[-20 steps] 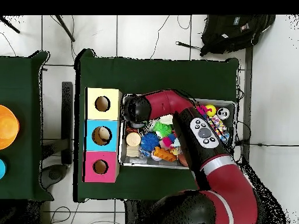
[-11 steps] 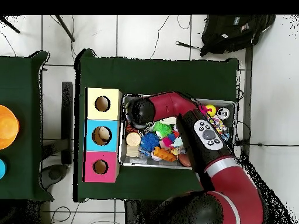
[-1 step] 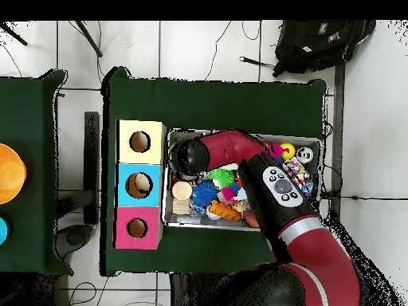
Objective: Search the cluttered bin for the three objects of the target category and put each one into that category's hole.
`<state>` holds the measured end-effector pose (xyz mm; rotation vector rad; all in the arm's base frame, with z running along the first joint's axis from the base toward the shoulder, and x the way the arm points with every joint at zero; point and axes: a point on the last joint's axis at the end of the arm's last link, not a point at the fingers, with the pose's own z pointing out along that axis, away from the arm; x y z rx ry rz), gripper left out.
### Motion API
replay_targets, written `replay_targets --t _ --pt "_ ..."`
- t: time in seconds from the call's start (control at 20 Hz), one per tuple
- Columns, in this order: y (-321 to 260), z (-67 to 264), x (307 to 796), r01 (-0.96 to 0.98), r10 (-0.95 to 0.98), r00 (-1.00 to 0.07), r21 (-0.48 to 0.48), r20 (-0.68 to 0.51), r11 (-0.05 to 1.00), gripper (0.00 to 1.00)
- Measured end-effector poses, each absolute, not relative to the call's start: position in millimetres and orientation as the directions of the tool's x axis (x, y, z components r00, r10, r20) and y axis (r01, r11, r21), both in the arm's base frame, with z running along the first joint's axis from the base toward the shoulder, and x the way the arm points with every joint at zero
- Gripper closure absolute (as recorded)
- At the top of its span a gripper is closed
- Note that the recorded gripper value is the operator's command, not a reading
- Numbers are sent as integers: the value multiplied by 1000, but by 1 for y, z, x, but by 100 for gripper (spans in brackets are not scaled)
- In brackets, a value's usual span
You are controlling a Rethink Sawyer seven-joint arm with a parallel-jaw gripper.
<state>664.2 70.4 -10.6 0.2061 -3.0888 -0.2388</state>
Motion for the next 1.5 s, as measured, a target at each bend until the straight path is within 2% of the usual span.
replay_targets --t 0.7,1.5 --pt "86 16 665 -138 -143 -989 160 24 978 100" --pt "103 34 657 -136 -159 -977 160 140 978 100"
